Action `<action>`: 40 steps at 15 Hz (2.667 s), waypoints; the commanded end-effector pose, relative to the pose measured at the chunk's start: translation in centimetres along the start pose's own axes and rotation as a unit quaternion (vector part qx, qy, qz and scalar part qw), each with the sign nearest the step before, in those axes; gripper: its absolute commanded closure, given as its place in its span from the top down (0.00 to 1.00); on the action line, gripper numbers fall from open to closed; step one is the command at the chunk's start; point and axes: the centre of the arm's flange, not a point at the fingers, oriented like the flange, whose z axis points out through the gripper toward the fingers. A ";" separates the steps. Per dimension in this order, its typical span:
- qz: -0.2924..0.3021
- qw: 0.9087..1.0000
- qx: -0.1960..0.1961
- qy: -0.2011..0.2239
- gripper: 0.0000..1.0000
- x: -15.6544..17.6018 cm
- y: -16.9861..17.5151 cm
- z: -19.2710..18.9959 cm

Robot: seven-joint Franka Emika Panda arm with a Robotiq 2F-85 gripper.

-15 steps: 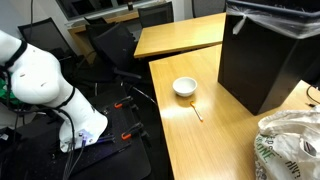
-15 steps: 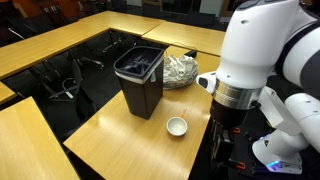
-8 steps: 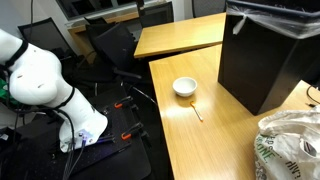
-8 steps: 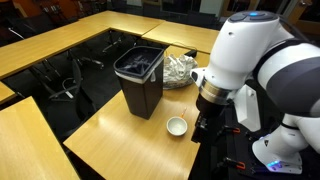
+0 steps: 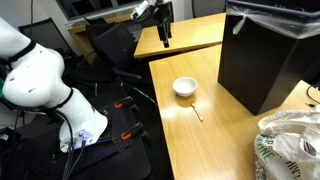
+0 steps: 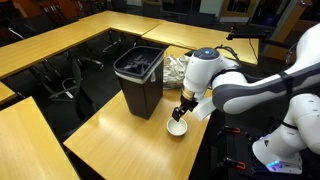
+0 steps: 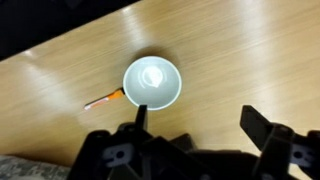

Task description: Place the orange marker inside the white bowl

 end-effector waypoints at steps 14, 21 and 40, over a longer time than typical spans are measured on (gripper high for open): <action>0.464 0.884 -0.035 0.033 1.00 7.2 13.0 13.7; 0.622 0.777 -0.083 0.052 1.00 7.2 17.5 19.1; 0.583 0.808 -0.087 0.023 1.00 9.8 16.9 25.0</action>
